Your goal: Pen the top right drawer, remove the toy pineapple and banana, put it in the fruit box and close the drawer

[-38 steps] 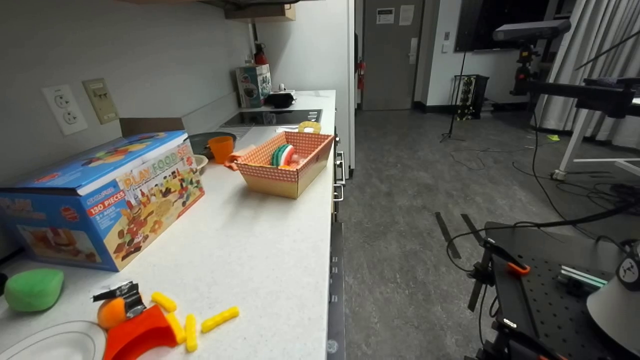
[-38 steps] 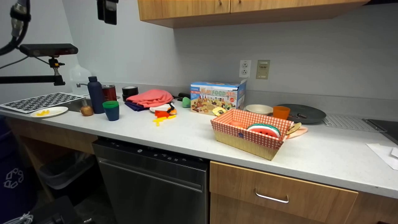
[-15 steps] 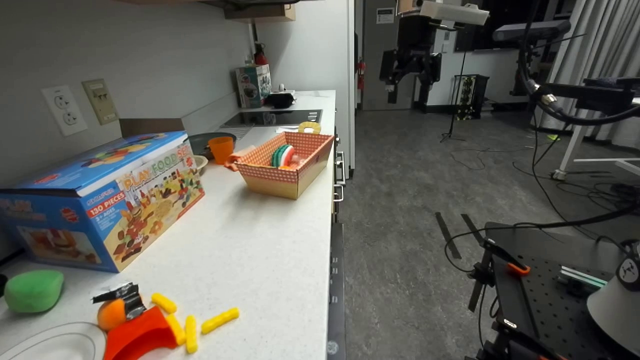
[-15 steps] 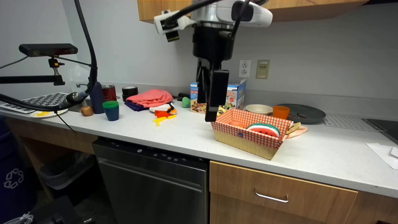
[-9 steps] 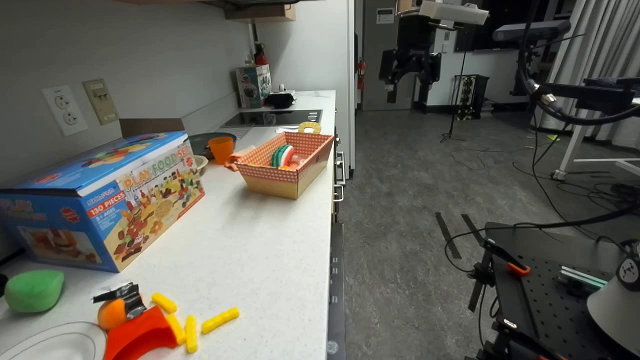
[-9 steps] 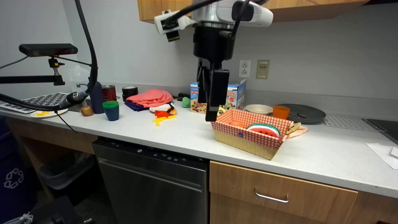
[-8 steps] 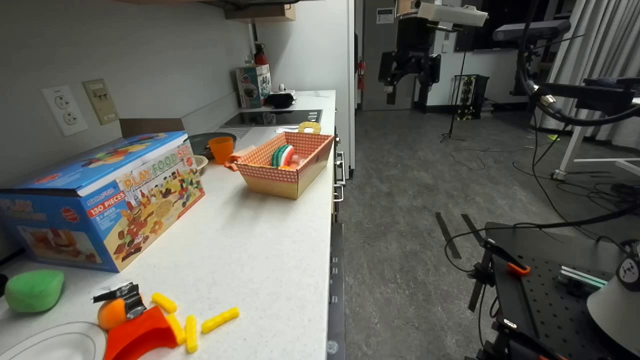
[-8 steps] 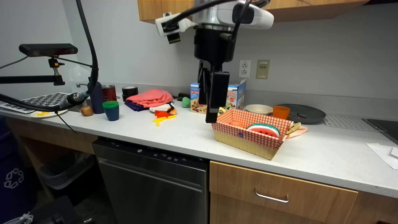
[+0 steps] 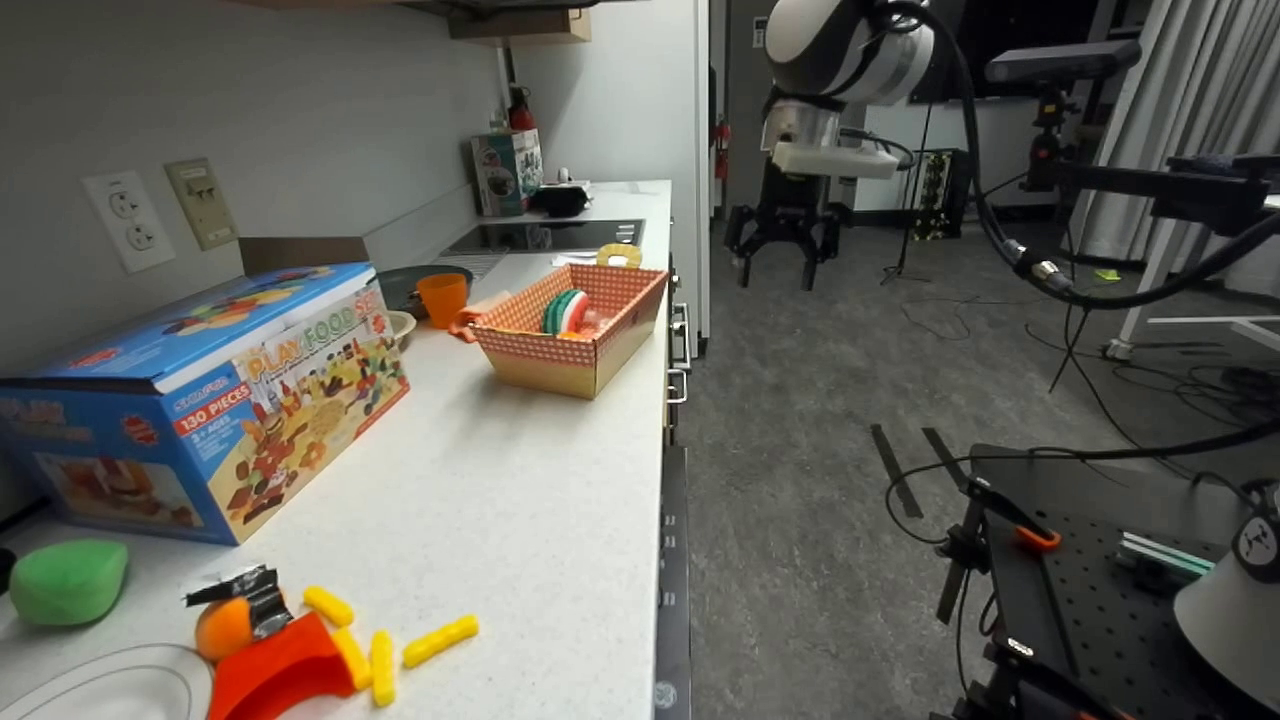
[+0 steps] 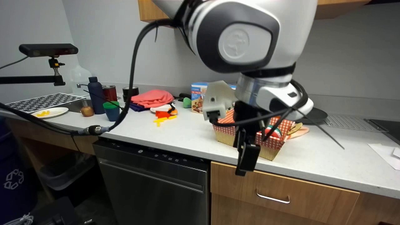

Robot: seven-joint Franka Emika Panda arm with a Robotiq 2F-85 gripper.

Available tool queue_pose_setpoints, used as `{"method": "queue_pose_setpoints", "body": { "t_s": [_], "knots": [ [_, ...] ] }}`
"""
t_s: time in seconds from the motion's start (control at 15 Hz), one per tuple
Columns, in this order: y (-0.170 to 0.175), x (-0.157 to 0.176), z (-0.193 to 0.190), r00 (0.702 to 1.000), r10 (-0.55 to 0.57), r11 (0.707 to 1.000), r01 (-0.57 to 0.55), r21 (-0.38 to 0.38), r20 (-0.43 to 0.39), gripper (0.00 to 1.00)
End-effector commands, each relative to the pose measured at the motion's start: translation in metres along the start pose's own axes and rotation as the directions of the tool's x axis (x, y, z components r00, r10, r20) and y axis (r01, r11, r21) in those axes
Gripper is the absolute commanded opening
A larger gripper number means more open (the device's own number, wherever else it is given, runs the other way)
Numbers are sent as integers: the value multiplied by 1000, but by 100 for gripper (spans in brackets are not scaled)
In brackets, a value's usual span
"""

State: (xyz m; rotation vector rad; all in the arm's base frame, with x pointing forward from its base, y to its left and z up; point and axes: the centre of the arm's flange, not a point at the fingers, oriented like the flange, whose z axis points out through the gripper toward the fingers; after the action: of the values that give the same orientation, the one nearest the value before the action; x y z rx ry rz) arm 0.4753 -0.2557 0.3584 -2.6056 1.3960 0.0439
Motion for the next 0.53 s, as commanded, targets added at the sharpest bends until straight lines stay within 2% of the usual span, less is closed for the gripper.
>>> {"method": "queue_pose_setpoints", "body": {
  "t_s": [0.0,0.2,0.27,0.47],
  "knots": [
    [-2,53,45,997,74,997,-74,14,-9,100],
    [6,68,62,992,122,992,-122,6,15,100],
    [9,46,61,996,94,995,-94,-15,5,100],
    [10,58,69,994,110,994,-110,-17,6,100]
  ]
}}
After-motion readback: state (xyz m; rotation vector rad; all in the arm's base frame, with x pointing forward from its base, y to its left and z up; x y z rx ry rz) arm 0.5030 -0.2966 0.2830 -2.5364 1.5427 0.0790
